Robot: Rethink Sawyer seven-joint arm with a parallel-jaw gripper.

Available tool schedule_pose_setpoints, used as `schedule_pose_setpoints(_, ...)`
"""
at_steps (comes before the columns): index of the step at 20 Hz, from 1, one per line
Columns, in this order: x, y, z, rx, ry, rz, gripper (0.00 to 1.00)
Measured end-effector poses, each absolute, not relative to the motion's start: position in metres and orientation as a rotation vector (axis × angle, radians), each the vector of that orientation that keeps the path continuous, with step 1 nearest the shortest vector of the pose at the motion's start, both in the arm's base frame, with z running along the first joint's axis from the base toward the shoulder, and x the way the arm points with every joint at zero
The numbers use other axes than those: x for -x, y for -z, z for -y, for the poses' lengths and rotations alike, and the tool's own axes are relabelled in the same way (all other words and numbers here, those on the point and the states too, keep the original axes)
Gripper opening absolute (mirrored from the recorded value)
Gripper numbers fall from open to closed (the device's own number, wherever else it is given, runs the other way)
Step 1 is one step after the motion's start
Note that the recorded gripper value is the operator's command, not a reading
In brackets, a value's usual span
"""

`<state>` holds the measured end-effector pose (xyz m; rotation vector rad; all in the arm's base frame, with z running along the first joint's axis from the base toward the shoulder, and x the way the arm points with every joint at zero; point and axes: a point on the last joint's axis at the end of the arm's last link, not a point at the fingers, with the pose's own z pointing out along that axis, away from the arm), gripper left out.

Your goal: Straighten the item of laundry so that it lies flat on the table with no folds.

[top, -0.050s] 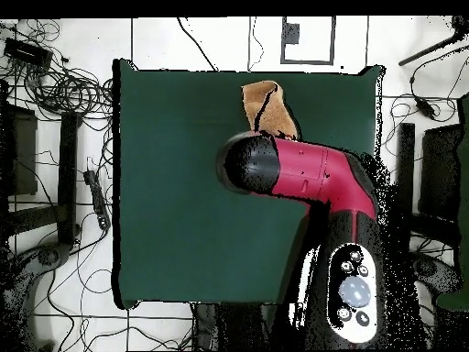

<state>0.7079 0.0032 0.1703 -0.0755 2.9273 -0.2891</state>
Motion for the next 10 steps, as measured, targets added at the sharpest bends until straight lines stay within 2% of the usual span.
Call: schedule_pose_setpoints(10, -0.693, -0.151, 0.010, 0.055, 0.291, -2.904, 0.00)
